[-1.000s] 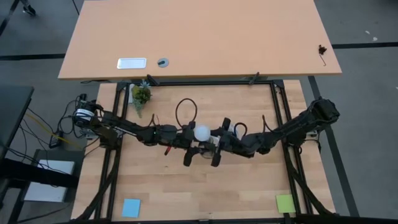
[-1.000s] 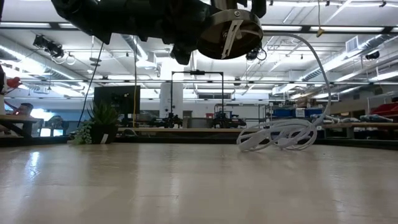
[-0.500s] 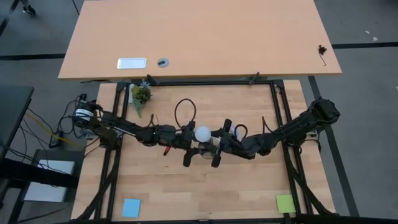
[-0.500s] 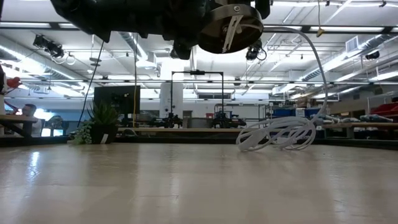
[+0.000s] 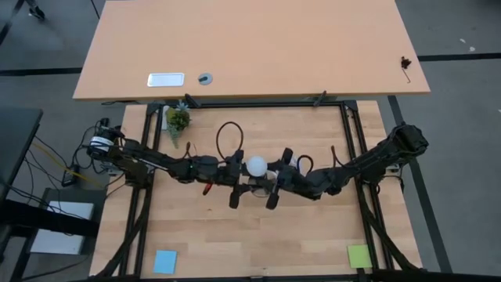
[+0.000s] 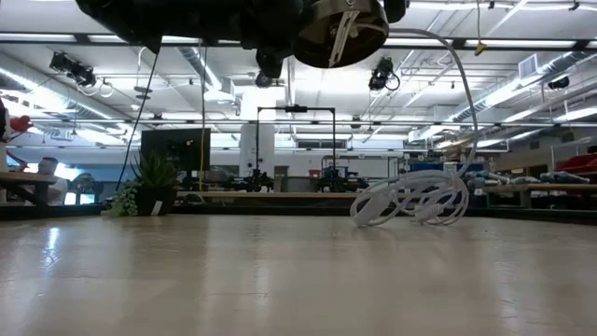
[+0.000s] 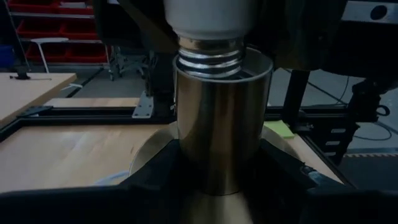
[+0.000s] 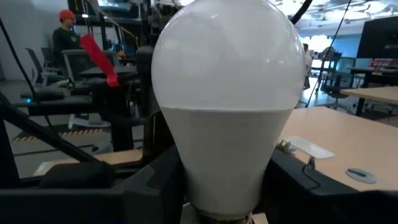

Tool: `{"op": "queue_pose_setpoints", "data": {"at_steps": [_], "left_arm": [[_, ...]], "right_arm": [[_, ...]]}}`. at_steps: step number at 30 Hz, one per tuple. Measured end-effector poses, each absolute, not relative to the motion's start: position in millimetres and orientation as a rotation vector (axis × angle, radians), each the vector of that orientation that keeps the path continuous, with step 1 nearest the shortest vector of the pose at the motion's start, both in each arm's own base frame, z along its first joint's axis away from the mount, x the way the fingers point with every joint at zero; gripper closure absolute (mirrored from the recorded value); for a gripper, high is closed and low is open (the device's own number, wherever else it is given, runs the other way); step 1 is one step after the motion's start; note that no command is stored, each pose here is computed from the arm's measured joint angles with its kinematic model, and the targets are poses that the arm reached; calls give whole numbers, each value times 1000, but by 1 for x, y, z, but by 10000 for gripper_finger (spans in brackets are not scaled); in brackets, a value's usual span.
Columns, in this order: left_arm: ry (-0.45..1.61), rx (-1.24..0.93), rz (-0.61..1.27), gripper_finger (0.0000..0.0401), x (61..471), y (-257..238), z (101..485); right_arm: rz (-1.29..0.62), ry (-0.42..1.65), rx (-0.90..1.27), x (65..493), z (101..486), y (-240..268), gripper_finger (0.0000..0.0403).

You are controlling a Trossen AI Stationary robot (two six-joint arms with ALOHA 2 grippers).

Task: Screw lightbulb
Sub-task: Insert the lightbulb into the lamp socket

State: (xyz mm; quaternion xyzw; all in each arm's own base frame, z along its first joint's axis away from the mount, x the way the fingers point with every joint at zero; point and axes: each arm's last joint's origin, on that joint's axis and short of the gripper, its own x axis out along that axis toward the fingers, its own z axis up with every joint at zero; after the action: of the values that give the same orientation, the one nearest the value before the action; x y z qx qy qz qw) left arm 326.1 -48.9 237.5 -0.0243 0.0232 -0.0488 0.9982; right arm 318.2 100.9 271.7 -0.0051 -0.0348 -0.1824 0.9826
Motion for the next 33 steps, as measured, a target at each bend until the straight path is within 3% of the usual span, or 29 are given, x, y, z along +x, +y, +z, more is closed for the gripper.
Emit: {"op": "queue_pose_setpoints", "data": {"at_steps": [20,33], "left_arm": [[37,-48,-106,241,326,-49,239],[39,-40,-111,241,326,-50,239]], "right_arm": [[-313,-52,6,321,269,98,227],[-324,-53,-12,319,269,103,160]]}}
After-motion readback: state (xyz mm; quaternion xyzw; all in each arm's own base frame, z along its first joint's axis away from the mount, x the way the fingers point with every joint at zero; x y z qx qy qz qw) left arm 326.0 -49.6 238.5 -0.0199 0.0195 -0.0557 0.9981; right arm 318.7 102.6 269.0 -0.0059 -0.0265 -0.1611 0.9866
